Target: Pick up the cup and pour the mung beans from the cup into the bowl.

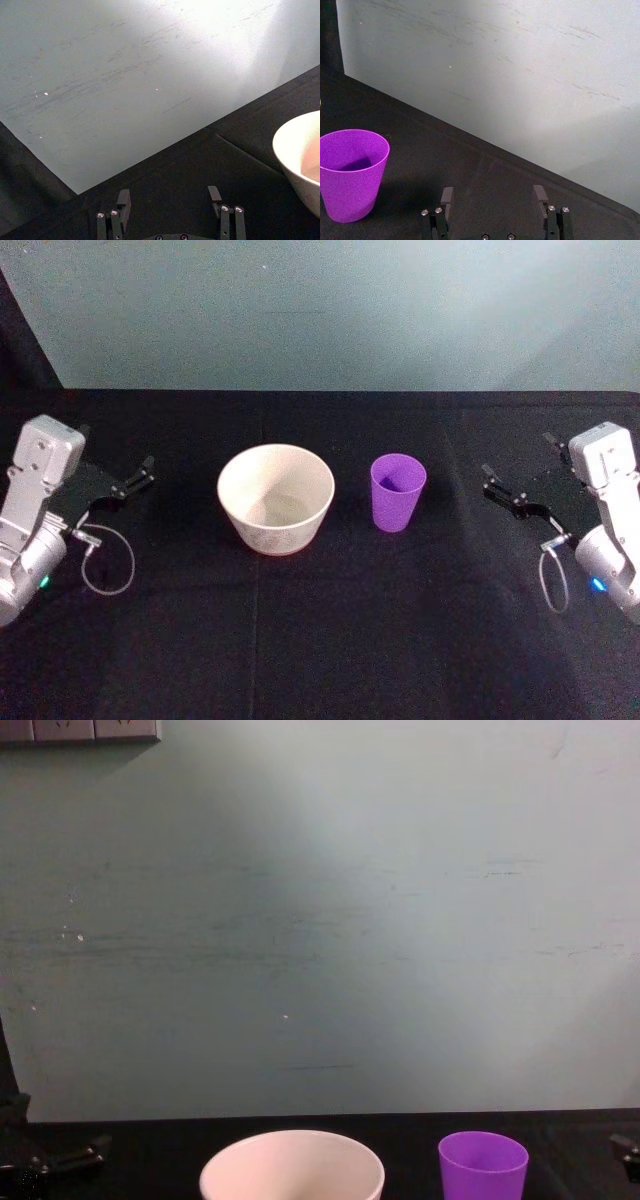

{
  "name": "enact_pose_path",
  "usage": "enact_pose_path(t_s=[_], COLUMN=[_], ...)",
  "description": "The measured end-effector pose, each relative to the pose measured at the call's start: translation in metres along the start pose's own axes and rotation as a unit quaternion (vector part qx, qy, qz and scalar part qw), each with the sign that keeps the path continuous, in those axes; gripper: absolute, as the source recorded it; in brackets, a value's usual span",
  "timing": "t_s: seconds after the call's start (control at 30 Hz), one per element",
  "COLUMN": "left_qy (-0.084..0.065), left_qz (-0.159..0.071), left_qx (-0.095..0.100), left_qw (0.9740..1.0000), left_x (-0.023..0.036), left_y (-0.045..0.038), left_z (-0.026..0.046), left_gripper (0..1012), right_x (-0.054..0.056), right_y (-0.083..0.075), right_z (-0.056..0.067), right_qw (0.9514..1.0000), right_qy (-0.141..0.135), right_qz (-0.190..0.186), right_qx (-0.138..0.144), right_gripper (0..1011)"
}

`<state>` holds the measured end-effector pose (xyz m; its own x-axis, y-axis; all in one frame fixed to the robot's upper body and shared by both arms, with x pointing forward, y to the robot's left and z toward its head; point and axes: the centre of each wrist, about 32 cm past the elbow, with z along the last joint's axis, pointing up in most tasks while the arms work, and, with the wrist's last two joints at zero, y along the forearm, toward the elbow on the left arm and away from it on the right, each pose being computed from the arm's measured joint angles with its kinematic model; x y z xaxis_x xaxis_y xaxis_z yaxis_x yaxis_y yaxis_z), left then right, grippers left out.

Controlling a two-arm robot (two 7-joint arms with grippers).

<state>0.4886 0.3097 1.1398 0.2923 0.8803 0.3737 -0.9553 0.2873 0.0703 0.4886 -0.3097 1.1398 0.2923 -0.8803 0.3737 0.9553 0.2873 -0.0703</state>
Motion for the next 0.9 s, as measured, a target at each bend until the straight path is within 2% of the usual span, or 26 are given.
enact_pose_path(t_s=[0.73, 0.9], left_qy=[0.000, 0.000], left_qz=[0.000, 0.000], left_qx=[0.000, 0.000], left_qw=[1.0000, 1.0000], left_x=[0.0000, 0.0000], left_y=[0.0000, 0.0000], left_z=[0.0000, 0.0000], left_gripper=[1000, 1000], right_x=[0.0000, -0.0001], right_y=[0.0000, -0.0066], right_z=[0.0000, 0.0013], right_qw=[1.0000, 1.0000], right_qy=[0.000, -0.007], right_qz=[0.000, 0.004], right_qx=[0.000, -0.005], right_gripper=[1002, 1002])
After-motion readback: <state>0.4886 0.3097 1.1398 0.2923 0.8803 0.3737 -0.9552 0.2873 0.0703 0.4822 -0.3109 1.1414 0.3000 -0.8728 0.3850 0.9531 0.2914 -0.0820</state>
